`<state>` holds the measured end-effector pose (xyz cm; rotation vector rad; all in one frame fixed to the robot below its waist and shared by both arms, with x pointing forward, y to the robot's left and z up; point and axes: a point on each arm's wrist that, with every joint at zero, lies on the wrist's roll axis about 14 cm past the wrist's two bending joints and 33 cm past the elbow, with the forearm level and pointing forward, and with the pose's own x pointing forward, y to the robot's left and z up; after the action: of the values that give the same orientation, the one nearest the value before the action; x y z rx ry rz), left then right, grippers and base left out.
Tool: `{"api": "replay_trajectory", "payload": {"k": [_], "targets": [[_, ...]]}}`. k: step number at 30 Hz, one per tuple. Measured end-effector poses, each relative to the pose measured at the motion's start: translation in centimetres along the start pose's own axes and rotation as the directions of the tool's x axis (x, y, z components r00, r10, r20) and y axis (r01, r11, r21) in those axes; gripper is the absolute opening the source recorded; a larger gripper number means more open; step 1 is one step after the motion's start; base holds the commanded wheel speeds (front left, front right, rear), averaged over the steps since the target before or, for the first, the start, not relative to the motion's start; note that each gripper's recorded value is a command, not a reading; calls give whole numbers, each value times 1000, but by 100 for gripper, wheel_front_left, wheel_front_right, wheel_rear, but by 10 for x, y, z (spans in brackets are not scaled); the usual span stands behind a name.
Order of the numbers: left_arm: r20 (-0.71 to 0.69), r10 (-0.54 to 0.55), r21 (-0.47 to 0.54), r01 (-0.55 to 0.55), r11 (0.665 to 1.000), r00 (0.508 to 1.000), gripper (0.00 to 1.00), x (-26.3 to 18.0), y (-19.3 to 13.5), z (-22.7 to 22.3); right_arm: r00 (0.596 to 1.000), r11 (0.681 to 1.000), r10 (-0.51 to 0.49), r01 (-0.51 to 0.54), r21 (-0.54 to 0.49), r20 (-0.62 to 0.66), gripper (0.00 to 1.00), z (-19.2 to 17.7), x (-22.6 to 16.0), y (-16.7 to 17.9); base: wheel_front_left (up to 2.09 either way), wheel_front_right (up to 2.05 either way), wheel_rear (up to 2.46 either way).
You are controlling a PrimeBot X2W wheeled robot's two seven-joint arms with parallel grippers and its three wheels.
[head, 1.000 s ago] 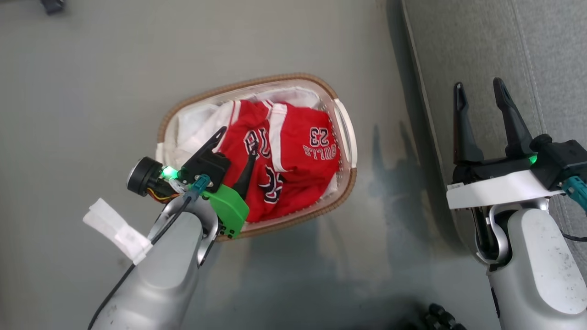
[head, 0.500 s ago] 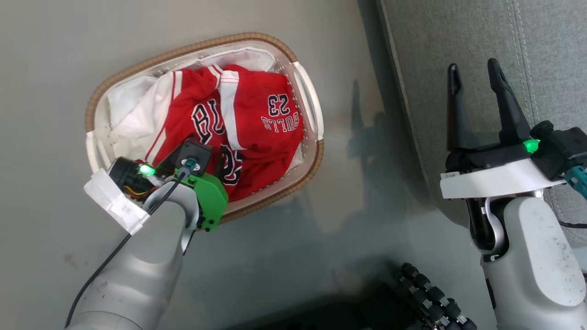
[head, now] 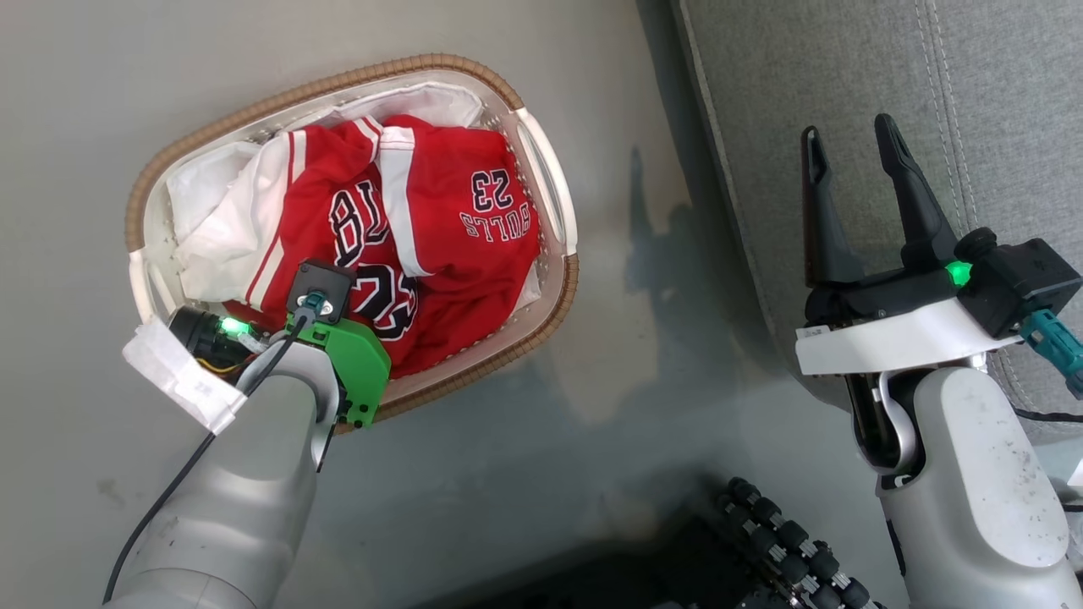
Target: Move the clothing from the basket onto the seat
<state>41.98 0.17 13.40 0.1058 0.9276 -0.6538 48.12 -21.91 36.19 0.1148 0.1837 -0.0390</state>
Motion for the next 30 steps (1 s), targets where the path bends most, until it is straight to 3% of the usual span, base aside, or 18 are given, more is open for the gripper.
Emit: {"api": "replay_trajectory", "payload": {"k": [9, 16, 30], "targets": [[162, 35, -38, -29, 999, 986, 0, -21, 10, 51, 1000, 1000, 15, -15, -16, 19, 100, 12, -5, 7, 0, 0, 0], [347, 12, 2, -13, 1000, 938, 0, -61, -2, 105, 998, 999, 43, -42, -34, 41, 100, 28, -18, 19, 0, 0, 0], [625, 10, 122, -110, 986, 780, 0, -184, -17, 186, 991, 996, 91, -89, -32, 96, 100, 64, -78, 41, 0, 0, 0]]}}
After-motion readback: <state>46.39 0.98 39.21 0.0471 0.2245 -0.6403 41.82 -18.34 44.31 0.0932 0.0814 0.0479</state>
